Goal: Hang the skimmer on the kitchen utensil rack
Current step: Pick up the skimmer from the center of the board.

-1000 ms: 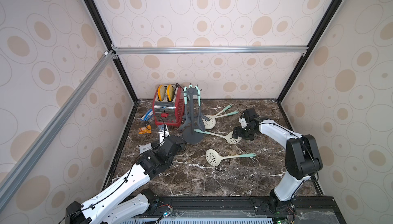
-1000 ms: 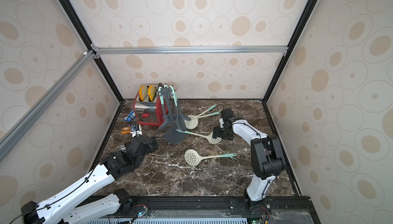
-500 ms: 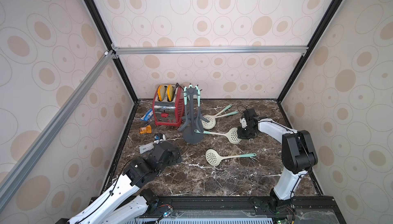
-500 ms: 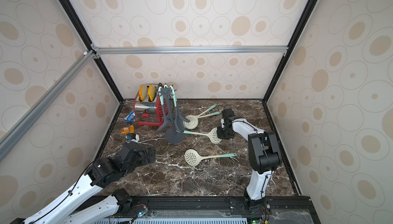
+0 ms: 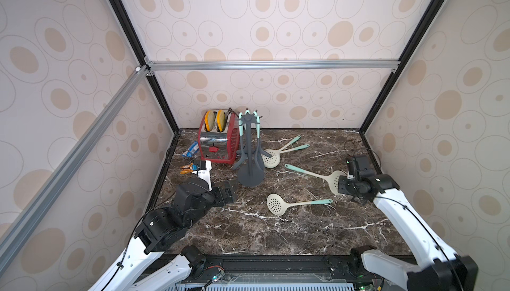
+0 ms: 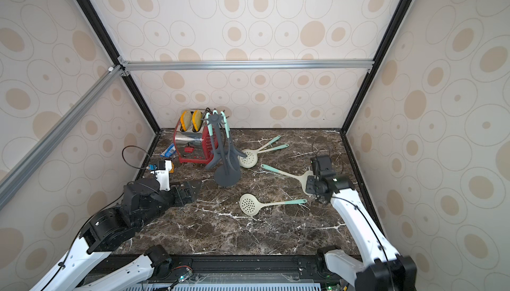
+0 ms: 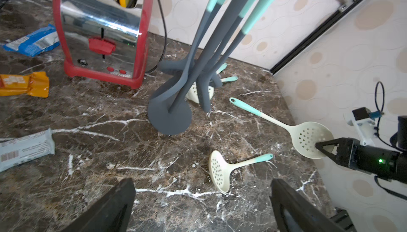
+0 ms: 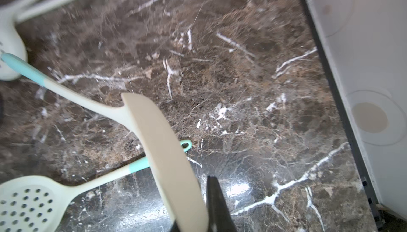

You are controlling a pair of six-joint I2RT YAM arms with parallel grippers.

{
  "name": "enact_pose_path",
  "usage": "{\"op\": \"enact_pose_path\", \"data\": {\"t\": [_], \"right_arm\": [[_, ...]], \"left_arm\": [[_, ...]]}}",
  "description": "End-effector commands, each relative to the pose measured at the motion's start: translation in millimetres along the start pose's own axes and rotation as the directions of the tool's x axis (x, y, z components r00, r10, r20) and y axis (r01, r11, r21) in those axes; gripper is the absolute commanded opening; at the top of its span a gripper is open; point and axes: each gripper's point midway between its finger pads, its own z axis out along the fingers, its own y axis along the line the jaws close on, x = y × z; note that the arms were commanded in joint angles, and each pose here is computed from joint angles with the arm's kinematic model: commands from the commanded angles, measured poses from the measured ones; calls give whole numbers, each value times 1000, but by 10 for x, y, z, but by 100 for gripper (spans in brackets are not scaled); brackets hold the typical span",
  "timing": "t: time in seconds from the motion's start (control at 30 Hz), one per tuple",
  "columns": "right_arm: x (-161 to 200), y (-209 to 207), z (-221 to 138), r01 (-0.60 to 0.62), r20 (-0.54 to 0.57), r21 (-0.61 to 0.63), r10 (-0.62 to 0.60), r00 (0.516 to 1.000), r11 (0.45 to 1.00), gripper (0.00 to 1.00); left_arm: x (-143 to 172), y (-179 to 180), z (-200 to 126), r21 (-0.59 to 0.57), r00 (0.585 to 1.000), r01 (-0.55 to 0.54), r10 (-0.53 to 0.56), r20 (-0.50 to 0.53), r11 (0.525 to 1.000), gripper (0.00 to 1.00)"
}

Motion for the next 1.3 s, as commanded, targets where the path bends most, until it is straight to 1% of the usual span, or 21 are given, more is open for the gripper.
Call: {"op": "enact_pose_path", "data": {"t": [0.0,0.03,0.07,0.13,0.2,0.27,0.3,0.37,0.43,0.5,0.57,0.67,0.73,0.8,0.87,1.0,1.1,1.13,1.17,1.23,1.27], "right_arm": [[-182,8,-438,-132,149,-116,149,978,984,0],[-250,83,-576,-145,175,-186,178,968,972,0],[-318,182,-716,-154,191,-267,209,959,951,0],[-420,418,-950,-162,195,-435,268,944,886,0],[-503,708,-1157,-170,155,-613,329,932,771,0],[-544,970,-1297,-181,83,-745,358,930,643,0],[-568,1058,-1356,-178,65,-785,365,929,593,0],[-594,1183,-1469,-159,52,-834,363,930,528,0],[-578,1292,-1554,-131,46,-856,326,944,500,0],[-551,1414,-1655,-99,44,-882,290,956,460,0],[-496,1524,-1728,-75,45,-898,261,964,434,0],[-409,1647,-1843,-25,72,-911,220,973,411,0],[-366,1706,-1892,-5,82,-918,203,976,396,0],[-338,1749,-1935,14,91,-926,189,978,377,0],[-308,1764,-1947,21,93,-928,179,980,371,0],[-252,1740,-1911,19,91,-925,173,981,379,0],[-212,1676,-1844,8,89,-912,179,980,411,0],[-205,1644,-1819,2,90,-905,186,978,426,0],[-200,1621,-1798,0,93,-899,191,977,437,0],[-195,1580,-1753,0,102,-886,196,975,463,0],[-188,1573,-1748,6,107,-883,190,976,469,0]], "left_arm": [[-396,-421,-212,165,995,-49,34,89,985,99],[-436,-503,-237,194,995,-60,44,88,979,99],[-556,-645,-285,248,992,-69,41,119,966,99],[-689,-881,-372,344,987,-103,52,155,933,98],[-809,-1135,-482,452,976,-155,64,209,878,94],[-943,-1303,-575,513,964,-185,54,259,839,94],[-993,-1368,-603,531,960,-197,53,273,824,95],[-1086,-1518,-659,572,950,-234,61,305,786,98],[-1158,-1629,-673,599,944,-253,57,326,760,99],[-1229,-1707,-673,615,938,-261,45,344,744,99],[-1295,-1781,-662,628,932,-270,35,361,730,99],[-1377,-1832,-599,615,928,-278,40,371,738,99],[-1433,-1834,-563,602,925,-271,30,379,751,96],[-1493,-1862,-568,608,921,-262,7,389,750,94],[-1540,-1893,-555,613,920,-255,-7,392,748,88],[-1632,-1947,-591,631,913,-246,-43,406,736,64],[-1671,-1977,-653,652,909,-239,-70,411,719,45],[-1682,-1983,-680,658,908,-238,-77,412,714,38],[-1680,-1986,-683,662,909,-233,-82,408,712,28],[-1673,-1971,-691,664,910,-225,-89,404,713,4],[-1670,-1960,-692,662,911,-222,-89,403,716,0]]}}
